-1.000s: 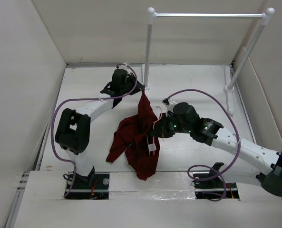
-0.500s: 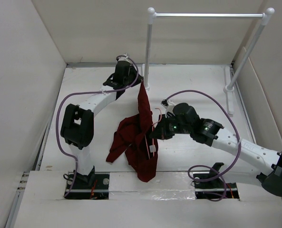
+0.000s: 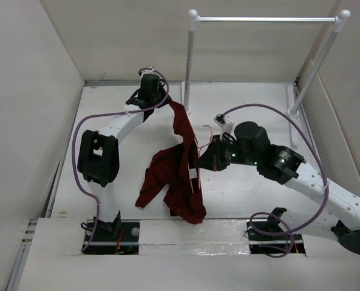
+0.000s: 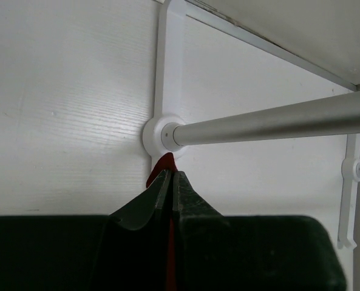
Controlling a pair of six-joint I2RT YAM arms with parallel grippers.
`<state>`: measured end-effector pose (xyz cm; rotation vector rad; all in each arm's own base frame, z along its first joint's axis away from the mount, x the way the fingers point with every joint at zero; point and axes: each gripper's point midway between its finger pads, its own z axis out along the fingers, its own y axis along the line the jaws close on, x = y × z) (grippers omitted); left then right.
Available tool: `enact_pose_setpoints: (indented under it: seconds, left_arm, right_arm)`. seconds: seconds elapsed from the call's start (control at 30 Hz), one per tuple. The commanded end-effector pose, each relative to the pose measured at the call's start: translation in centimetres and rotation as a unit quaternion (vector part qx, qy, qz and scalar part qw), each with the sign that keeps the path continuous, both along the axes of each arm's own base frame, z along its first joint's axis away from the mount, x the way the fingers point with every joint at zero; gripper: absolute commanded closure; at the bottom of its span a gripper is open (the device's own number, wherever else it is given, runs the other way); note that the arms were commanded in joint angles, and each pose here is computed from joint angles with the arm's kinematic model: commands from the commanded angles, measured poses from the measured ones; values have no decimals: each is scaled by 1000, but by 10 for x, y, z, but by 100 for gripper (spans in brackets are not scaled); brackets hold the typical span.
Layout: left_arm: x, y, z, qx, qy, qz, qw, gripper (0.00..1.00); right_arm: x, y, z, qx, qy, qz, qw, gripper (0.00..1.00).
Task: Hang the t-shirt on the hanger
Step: Place the T-shirt on the hanger, then place the hanger at the clothesline.
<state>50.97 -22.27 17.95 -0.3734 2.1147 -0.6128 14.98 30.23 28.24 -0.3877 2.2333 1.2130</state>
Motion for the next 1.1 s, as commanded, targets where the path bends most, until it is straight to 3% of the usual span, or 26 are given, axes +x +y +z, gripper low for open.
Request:
enact_pose_setpoints:
  seconds: [0.0, 0.1, 0.13, 0.23, 0.33, 0.37, 0.4, 0.47, 0.7, 0.87, 0.97, 1.07]
  left_arm:
    - [14, 11, 39, 10, -48, 18, 999, 100]
    - [15, 16, 53, 4, -60, 19, 998, 100]
    - [15, 20, 58, 2, -64, 21, 998, 100]
    - [9, 27, 82, -7, -83, 24, 996, 100]
    - [1, 34, 107, -18, -105, 27, 994, 100]
    - [-4, 36, 118, -21, -114, 26, 993, 100]
    - [-7, 37, 127, -20, -123, 25, 992, 100]
    - [-18, 36, 139, -24, -127, 11, 991, 100]
    - [-41, 45, 185, -24, -163, 9, 986, 100]
    - [-55, 51, 222, -24, -196, 10, 980, 100]
    - [-61, 52, 237, -25, -203, 7, 979, 100]
    - [-65, 50, 237, -31, -204, -1, 979, 100]
  right_arm:
    - [-4, -6, 72, 55, -63, 0, 996, 100]
    - [-4, -14, 94, 54, -74, -8, 996, 100]
    - [-7, -24, 125, 65, -97, -17, 993, 100]
    - [5, -46, 158, 69, -133, -61, 987, 100]
    - [14, -45, 136, 64, -114, -66, 989, 100]
    - [19, -40, 94, 33, -80, -65, 994, 100]
    - [21, -37, 81, 29, -69, -67, 995, 100]
    - [25, -33, 73, 40, -61, -75, 995, 100]
    - [47, -53, 175, 79, -170, -115, 976, 100]
    - [27, -87, 288, 153, -257, -133, 945, 100]
    - [21, -94, 303, 167, -262, -131, 942, 100]
    - [30, -97, 288, 154, -247, -143, 946, 100]
